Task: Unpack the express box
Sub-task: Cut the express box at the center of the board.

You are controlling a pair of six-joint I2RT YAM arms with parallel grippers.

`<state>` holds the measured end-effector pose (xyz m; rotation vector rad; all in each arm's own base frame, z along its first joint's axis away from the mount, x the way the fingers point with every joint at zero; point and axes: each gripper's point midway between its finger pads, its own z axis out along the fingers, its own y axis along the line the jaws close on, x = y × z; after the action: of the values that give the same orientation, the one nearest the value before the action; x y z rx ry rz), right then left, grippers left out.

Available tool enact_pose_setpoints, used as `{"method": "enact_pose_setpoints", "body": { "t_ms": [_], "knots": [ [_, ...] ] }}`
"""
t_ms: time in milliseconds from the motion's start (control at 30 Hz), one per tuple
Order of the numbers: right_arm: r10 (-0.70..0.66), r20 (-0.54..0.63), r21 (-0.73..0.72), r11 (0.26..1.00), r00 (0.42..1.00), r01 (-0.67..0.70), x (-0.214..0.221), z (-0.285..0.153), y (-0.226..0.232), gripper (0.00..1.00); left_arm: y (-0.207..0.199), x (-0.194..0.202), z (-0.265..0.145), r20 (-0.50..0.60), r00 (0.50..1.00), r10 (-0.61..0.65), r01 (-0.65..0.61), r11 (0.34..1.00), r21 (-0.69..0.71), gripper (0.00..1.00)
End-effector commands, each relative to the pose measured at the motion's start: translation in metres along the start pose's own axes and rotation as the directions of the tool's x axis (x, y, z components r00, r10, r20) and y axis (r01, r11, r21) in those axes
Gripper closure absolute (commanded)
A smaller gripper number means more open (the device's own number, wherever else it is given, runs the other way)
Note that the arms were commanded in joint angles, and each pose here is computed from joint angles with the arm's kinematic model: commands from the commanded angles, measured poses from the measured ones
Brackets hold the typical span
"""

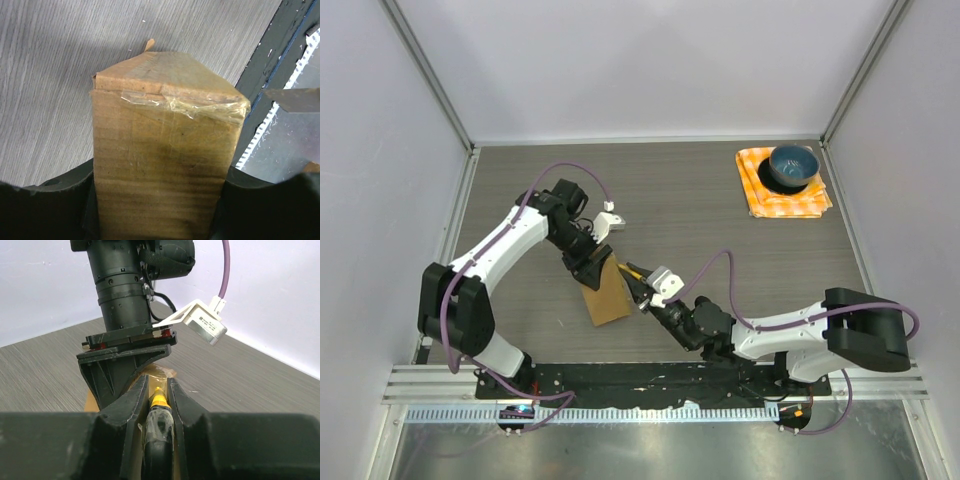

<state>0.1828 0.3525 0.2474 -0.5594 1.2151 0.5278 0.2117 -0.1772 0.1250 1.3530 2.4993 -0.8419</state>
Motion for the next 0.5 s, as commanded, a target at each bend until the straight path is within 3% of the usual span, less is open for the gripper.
{"method": "enact_pose_setpoints", "body": {
  "t_ms": [0,467],
  "knots": [
    [0.069,0.061,0.041,0.997,0.996,-0.072,-0.02,0.008,-0.002,0.99,-0.01,-0.003,-0.009,0.032,0.999,0.003,-0.003,1.0,0.003,0.7],
    [0.085,0.039,0.045,0.995,0.996,-0.086,-0.007,0.012,0.001,0.99,-0.013,-0.002,-0.009,0.037,0.999,0.011,-0.011,1.0,0.008,0.71]
  ]
}}
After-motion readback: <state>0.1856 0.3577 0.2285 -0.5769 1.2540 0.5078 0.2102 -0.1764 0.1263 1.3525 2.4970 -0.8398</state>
